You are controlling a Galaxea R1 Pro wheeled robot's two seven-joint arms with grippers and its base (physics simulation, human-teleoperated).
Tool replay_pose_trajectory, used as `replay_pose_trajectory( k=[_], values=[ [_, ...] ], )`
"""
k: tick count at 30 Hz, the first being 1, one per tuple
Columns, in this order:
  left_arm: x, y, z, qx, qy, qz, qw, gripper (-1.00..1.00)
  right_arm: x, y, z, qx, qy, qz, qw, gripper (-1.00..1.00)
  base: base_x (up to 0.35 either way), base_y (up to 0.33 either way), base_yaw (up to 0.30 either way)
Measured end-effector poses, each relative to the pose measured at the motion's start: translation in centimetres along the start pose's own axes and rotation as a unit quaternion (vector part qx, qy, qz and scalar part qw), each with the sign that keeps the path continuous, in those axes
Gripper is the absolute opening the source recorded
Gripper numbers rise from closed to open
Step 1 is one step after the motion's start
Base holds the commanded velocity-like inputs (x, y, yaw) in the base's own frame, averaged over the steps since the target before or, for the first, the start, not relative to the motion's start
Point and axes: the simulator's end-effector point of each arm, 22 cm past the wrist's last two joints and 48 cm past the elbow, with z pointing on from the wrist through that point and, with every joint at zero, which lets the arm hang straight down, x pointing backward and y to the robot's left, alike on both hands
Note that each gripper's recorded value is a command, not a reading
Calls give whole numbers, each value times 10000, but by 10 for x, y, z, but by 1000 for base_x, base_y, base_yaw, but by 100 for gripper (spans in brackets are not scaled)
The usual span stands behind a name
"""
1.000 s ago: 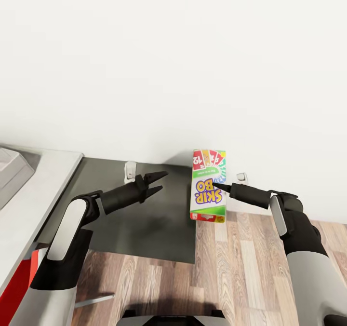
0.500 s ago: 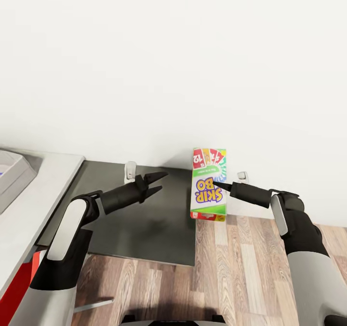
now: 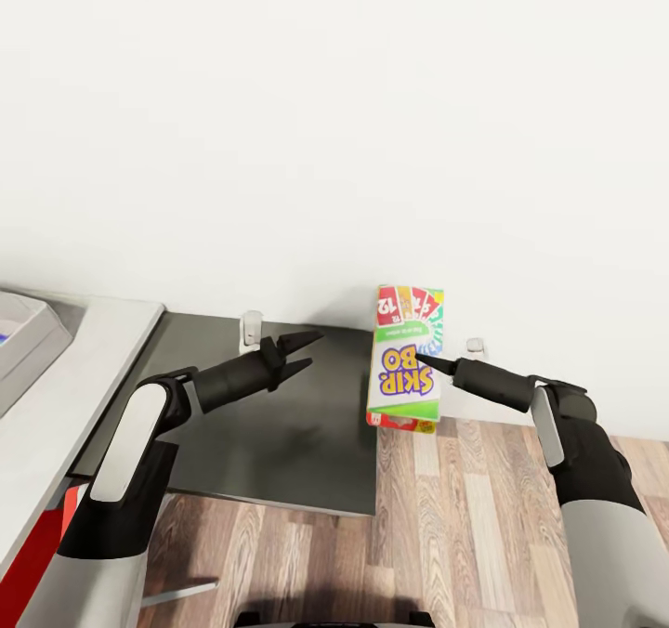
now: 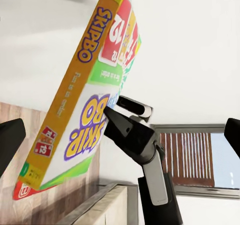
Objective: Put all the toys in the child's room - the three board games (two on the bed and one on the table), the two jigsaw puzzles on the table, and the tennis ball on the table - inside the toy box on the table in the child's room.
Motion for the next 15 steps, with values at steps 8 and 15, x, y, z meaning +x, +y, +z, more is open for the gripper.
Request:
replay_pose_trajectory(
  k=[8,15],
  values=[
    [0,0,0,-1,-4,4,10000,100,-1,3,-2,-65,-43,18,10000,-100,0,0,1],
    [-1,-2,-1,5,-13,22,10000,100,-3,5,-4,-84,-65,5,9999,-100,0,0,0]
  ],
)
